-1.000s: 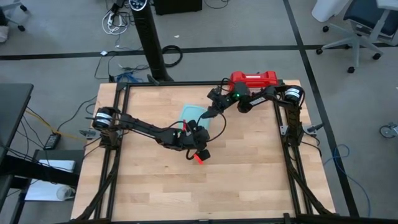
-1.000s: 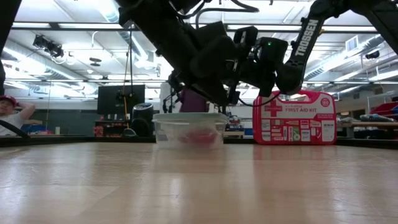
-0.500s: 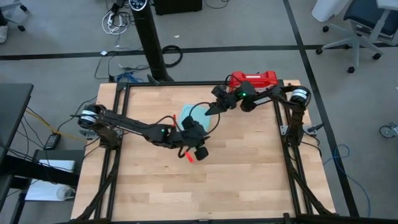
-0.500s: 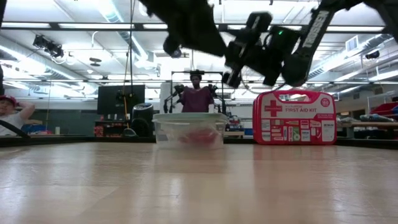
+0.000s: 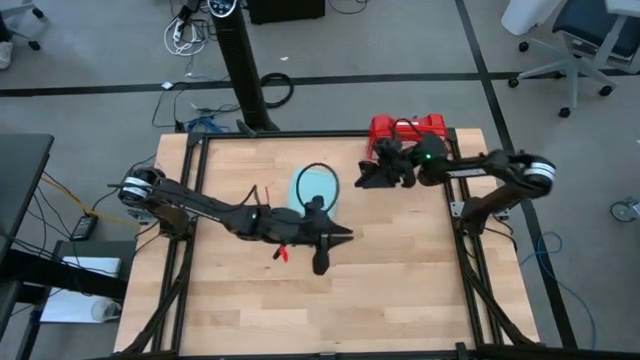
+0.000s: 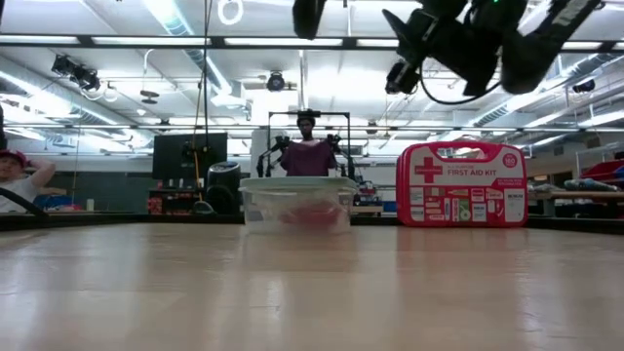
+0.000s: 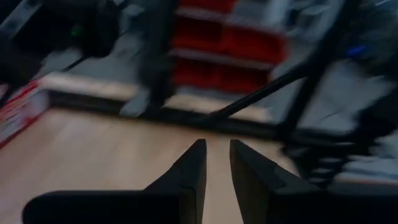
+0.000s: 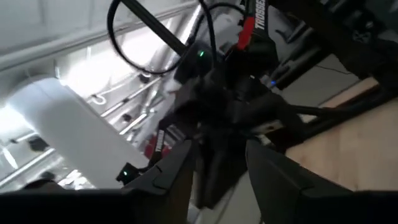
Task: Roll bandage
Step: Close the plastic container
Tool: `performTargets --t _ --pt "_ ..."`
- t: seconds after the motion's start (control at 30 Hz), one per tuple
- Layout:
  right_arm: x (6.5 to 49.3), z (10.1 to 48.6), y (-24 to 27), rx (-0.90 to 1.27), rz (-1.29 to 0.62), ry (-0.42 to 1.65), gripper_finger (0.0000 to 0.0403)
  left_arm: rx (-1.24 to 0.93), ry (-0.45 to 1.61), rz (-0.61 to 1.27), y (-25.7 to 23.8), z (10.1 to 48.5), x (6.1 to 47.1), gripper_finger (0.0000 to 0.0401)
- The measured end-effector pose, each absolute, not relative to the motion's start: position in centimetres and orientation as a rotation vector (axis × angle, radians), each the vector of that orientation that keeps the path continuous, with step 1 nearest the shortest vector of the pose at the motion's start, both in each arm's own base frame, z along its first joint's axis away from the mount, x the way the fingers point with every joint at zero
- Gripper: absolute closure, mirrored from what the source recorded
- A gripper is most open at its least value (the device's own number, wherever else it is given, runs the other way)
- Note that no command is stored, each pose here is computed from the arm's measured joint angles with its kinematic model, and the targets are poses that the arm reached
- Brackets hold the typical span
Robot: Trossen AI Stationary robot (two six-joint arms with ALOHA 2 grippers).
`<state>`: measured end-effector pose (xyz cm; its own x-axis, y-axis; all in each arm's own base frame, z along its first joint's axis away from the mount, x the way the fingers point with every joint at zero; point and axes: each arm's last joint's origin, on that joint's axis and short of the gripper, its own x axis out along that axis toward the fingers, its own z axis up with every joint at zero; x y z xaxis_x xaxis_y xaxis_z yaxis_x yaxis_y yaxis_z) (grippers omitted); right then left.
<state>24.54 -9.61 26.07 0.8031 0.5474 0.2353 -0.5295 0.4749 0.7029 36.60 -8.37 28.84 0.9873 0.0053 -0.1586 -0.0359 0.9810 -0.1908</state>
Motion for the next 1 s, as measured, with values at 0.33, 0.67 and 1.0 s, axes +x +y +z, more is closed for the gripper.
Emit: performTargets --t 0.33,0.67,1.0 --pt "23.6 24.9 -4.7 0.739 0.447 0.153 0.0253 -0.352 0.027 -0.104 -8.0 24.2 34.4 0.0325" --pt "23.2 22.7 -1.2 0.532 0.18 0.34 0.0253 -0.474 0.092 0.037 -5.0 20.6 32.9 0.0325" --pt "22.7 20.6 -0.1 0.325 -0.102 0.494 0.0253 -0.619 0.048 0.19 -0.8 18.0 31.0 0.0325"
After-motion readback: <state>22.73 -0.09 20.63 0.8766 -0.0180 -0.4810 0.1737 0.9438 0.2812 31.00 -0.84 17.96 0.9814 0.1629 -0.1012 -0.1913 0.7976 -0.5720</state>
